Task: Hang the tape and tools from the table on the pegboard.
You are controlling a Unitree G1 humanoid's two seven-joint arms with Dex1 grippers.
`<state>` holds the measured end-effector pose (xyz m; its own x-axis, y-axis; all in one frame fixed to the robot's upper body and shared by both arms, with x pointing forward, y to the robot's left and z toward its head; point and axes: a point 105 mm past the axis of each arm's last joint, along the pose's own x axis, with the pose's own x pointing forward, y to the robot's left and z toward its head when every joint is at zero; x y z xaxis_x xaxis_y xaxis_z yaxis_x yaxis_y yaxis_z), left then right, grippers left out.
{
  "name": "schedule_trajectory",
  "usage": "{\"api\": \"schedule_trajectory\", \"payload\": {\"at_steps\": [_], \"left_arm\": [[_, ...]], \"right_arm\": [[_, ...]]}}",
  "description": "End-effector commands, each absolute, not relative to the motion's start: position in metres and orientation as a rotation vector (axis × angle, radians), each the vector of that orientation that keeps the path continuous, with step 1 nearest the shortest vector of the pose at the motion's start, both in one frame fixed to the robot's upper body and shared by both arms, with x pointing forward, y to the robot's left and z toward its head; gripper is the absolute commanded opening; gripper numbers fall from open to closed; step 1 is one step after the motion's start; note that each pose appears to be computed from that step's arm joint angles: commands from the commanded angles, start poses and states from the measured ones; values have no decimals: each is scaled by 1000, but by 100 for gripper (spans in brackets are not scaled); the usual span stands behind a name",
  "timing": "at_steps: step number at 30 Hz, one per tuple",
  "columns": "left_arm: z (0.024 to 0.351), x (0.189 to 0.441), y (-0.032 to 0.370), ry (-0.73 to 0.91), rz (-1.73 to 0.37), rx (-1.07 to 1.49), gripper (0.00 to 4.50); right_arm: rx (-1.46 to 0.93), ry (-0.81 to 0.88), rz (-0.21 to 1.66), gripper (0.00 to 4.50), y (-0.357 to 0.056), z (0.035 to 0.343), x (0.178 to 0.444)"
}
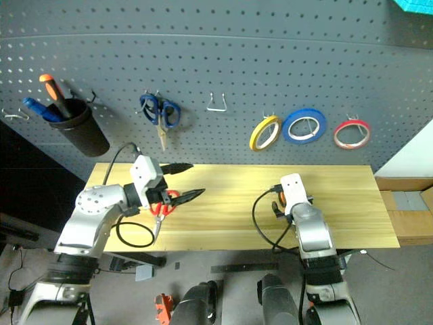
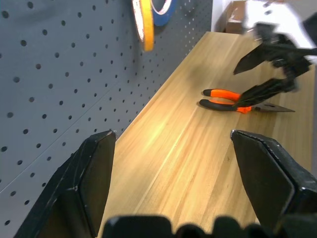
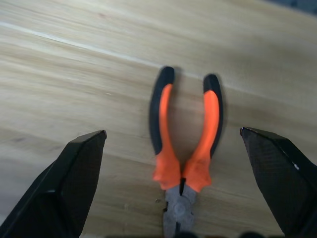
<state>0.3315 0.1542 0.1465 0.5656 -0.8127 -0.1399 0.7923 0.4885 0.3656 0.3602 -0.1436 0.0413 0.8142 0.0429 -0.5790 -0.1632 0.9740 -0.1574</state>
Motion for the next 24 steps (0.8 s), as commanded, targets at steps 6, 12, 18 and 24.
{"api": "schedule_trajectory", "payload": {"at_steps": [6, 12, 18, 24], "left_arm": [[153, 328, 151, -92, -971, 426, 398], [151, 329, 149, -95, -967, 419, 398], [150, 329, 148, -99, -962, 412, 398], [149, 329, 148, -99, -956, 411, 398]], "right_arm": [[-97, 716, 33, 449, -152, 21, 365], [-82, 747, 21, 449, -152, 12, 371], [-54, 752, 10, 449, -153, 10, 380], [-63, 779, 4, 412, -157, 3, 380]]}}
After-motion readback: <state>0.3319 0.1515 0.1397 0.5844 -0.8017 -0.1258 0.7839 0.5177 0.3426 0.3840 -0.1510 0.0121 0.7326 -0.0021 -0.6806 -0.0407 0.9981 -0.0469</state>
